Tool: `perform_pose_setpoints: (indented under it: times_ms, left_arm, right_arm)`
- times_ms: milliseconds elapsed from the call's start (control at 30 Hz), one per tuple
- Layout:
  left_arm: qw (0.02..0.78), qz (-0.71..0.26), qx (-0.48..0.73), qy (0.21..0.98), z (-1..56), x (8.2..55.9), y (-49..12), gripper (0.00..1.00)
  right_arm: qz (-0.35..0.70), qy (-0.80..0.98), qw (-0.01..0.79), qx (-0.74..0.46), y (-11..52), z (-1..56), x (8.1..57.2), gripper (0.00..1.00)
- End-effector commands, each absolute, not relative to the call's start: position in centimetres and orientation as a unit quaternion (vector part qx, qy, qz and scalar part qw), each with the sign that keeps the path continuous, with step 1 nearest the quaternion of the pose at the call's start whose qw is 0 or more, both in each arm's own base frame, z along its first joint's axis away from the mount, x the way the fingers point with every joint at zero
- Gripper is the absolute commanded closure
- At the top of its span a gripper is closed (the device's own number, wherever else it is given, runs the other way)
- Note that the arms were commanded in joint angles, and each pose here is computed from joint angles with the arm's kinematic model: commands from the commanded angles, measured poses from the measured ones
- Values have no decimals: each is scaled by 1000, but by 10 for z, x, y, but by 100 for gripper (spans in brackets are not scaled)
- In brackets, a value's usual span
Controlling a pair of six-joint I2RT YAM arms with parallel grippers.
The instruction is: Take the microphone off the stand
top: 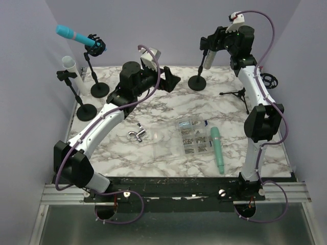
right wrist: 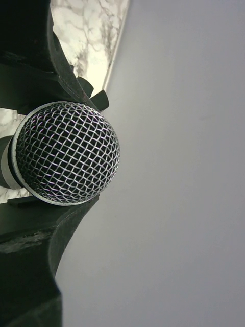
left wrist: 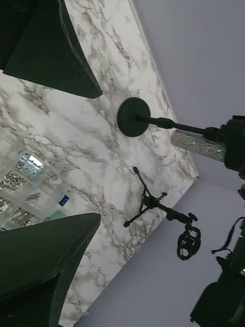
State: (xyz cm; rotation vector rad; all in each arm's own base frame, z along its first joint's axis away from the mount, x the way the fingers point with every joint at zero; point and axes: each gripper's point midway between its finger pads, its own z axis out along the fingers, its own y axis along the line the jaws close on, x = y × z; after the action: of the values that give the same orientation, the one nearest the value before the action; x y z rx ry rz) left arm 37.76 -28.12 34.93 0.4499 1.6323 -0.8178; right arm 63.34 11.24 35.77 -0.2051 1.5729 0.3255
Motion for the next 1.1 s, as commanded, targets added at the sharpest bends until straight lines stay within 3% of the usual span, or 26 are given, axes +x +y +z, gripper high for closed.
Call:
perform_pose_setpoints:
  times_ms: [0,433,700,1067]
  left_arm:
    - [620,-392,210,646,398,397,-306,2]
    - [638,-387,290,599,408,478,-353,1]
    - [640,-381,315,588,383,529,-371,2]
    - [647,-407,332,553,360,553,-396,2]
  right_arm:
    - [220,716,645,-151,148,349,604,99]
    - [299,715,594,-217,180,332,594,99]
    - [286,728,580,-226,178,314,600,99]
    - [290,737,566,-229,179,298,600,99]
